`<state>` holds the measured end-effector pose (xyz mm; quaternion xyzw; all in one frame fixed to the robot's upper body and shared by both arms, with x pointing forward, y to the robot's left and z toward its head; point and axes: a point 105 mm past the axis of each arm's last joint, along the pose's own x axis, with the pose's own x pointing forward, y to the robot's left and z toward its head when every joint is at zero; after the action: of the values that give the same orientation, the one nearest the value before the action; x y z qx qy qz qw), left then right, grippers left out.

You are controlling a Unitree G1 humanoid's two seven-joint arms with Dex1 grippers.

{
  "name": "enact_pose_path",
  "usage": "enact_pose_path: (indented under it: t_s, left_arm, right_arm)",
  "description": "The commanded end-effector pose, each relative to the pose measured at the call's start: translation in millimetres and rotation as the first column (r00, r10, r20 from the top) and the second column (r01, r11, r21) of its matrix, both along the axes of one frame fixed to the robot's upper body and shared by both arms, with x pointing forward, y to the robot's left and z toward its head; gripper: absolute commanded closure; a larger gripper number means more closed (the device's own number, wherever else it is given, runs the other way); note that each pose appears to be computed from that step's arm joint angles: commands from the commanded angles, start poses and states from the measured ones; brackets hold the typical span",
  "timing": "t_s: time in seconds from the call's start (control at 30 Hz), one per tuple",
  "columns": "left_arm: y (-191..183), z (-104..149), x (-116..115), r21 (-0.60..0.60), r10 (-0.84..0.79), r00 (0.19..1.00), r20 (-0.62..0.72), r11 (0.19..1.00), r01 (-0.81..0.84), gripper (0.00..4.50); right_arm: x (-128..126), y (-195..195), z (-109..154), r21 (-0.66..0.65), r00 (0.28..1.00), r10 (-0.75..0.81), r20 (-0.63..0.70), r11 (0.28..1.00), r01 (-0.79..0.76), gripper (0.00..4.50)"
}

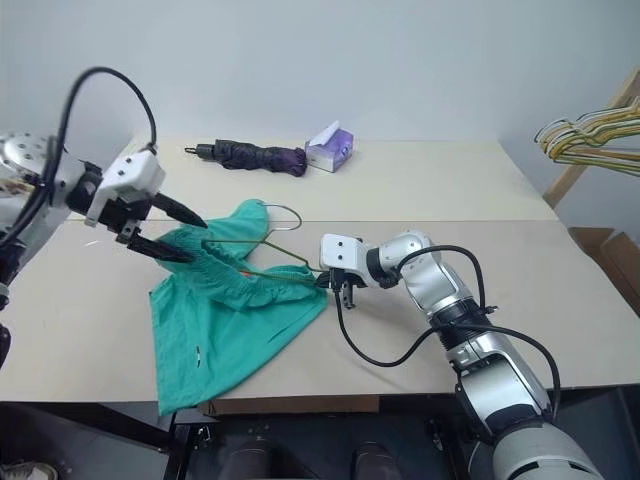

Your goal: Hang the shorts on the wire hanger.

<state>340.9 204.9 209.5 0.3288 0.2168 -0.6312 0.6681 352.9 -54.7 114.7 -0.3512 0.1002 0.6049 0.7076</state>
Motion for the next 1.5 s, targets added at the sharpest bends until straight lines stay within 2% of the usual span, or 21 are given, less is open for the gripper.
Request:
enact_pose_path:
  t_s: [0.03,0.17,0.23,0.37,0.53,0.7,0.87,0.97,1.0,1.13,1.27,1.33,1.4,1.5]
  left_arm:
    - [-7,7,1,-0.024,-0.034,0.999,0.019,0.999,0.034,2.54]
    - [-9,5,3,-0.040,-0.035,0.999,0.018,0.999,0.035,3.96]
    - [-9,5,4,-0.039,-0.035,0.999,0.021,0.999,0.036,4.43]
    - [-8,8,8,-0.057,-0.022,0.999,0.045,0.998,0.025,4.43]
    - [-2,9,9,-0.038,-0.007,0.997,0.076,0.999,0.010,4.43]
    - [9,6,10,-0.008,0.012,0.995,0.095,1.000,-0.011,4.43]
    - [10,9,15,-0.027,0.028,0.990,0.139,0.999,-0.025,4.43]
    - [10,18,27,-0.077,0.092,0.973,0.210,0.994,-0.077,4.43]
    - [10,20,27,-0.093,0.093,0.973,0.211,0.993,-0.075,4.43]
    - [11,25,28,-0.107,0.096,0.969,0.227,0.992,-0.074,4.43]
    - [10,29,30,-0.118,0.101,0.965,0.244,0.990,-0.074,4.43]
    - [9,32,32,-0.126,0.105,0.962,0.253,0.989,-0.075,4.43]
    - [9,33,33,-0.131,0.110,0.960,0.258,0.988,-0.078,4.43]
    - [9,35,34,-0.131,0.114,0.958,0.264,0.988,-0.082,4.43]
  right_arm:
    - [0,3,18,0.017,0.999,0.013,0.053,1.000,-0.014,4.50]
    - [-1,2,19,0.013,0.998,0.012,0.056,1.000,-0.013,4.50]
    - [-1,1,19,0.010,0.998,0.008,0.057,1.000,-0.008,4.50]
    - [1,1,15,-0.013,0.999,-0.009,0.036,1.000,0.010,4.50]
    - [10,6,22,0.038,0.989,-0.054,0.136,0.998,0.049,4.50]
    - [24,-6,37,0.091,0.970,-0.152,0.189,0.986,0.137,3.11]
    - [46,-37,69,0.185,0.909,-0.333,0.250,0.938,0.293,1.33]
    - [47,-63,93,0.288,0.873,-0.451,0.184,0.874,0.390,0.32]
    - [43,-71,97,0.316,0.869,-0.469,0.156,0.857,0.406,0.32]
    - [25,-102,86,0.363,0.849,-0.528,0.005,0.792,0.491,0.32]
    - [6,-113,42,0.317,0.825,-0.546,-0.150,0.764,0.563,0.32]
    - [-4,-103,13,0.279,0.820,-0.524,-0.229,0.772,0.571,0.32]
    - [-7,-90,-3,0.277,0.809,-0.505,-0.300,0.765,0.581,0.32]
    - [-12,-53,-11,0.347,0.821,-0.401,-0.405,0.764,0.544,0.32]
